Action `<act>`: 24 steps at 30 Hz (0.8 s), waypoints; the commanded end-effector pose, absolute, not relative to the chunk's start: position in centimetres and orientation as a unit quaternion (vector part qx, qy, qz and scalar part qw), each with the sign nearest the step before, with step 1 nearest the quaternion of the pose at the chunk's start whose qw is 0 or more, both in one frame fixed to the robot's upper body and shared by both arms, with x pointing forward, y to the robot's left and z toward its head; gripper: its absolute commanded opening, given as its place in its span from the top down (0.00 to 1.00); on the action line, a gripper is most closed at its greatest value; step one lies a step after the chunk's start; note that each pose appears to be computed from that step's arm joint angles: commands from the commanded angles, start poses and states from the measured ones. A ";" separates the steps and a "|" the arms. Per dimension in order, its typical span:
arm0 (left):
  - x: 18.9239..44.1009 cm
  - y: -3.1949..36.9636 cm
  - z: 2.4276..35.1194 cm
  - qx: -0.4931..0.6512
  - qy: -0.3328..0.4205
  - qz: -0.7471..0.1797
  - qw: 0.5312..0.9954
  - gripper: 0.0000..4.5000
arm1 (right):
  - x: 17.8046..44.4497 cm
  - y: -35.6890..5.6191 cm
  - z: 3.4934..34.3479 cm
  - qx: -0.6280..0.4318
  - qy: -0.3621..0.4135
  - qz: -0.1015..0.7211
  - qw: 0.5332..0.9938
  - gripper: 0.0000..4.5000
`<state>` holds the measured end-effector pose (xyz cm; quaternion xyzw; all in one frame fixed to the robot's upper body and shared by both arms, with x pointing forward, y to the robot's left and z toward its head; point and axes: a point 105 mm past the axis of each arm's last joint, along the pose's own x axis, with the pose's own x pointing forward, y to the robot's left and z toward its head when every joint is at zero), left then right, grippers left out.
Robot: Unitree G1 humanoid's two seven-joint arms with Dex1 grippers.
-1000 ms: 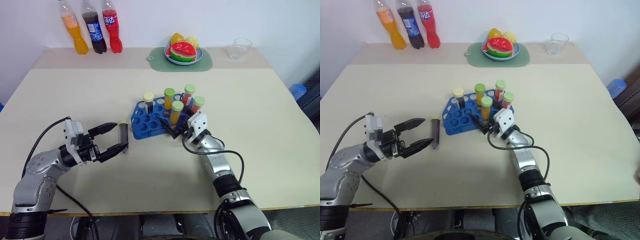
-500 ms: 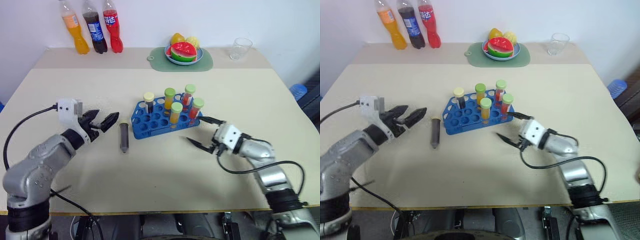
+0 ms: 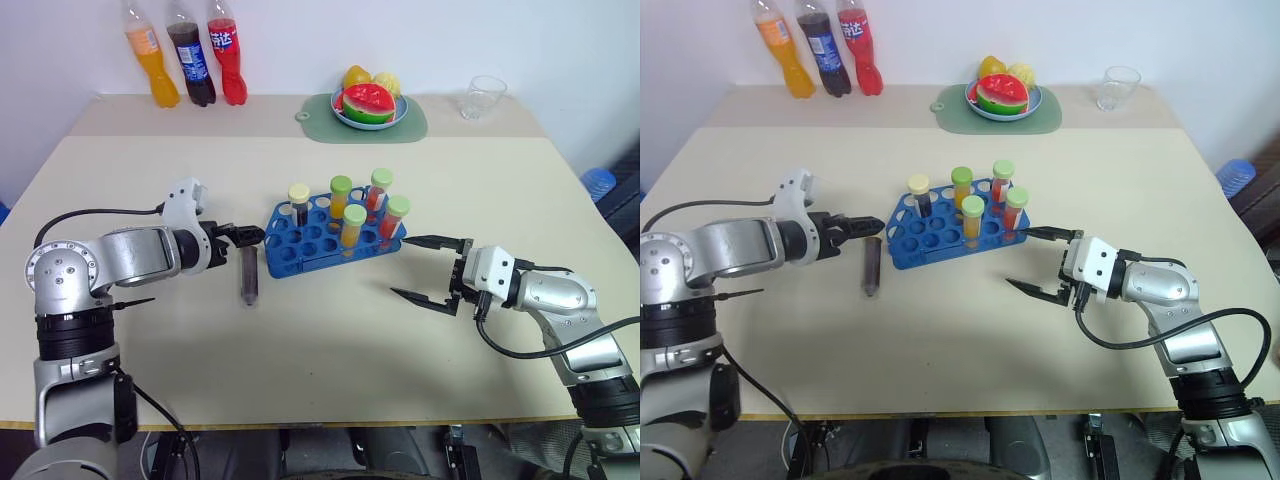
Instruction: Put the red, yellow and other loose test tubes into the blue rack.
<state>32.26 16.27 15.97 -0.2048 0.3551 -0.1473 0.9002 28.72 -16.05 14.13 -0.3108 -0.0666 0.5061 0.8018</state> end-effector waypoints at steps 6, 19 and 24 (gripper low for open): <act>33.2 15.3 14.8 -0.223 0.400 -0.092 0.884 0.00 | 28.6 -15.7 15.4 -0.317 -0.096 0.499 0.801 0.05; 34.8 14.5 12.3 -0.247 0.480 -0.017 0.842 0.17 | 28.3 -15.7 15.4 -0.315 -0.096 0.492 0.806 0.04; 34.9 14.6 11.9 -0.255 0.493 -0.015 0.832 0.72 | 28.6 -15.7 15.2 -0.315 -0.093 0.491 0.807 0.04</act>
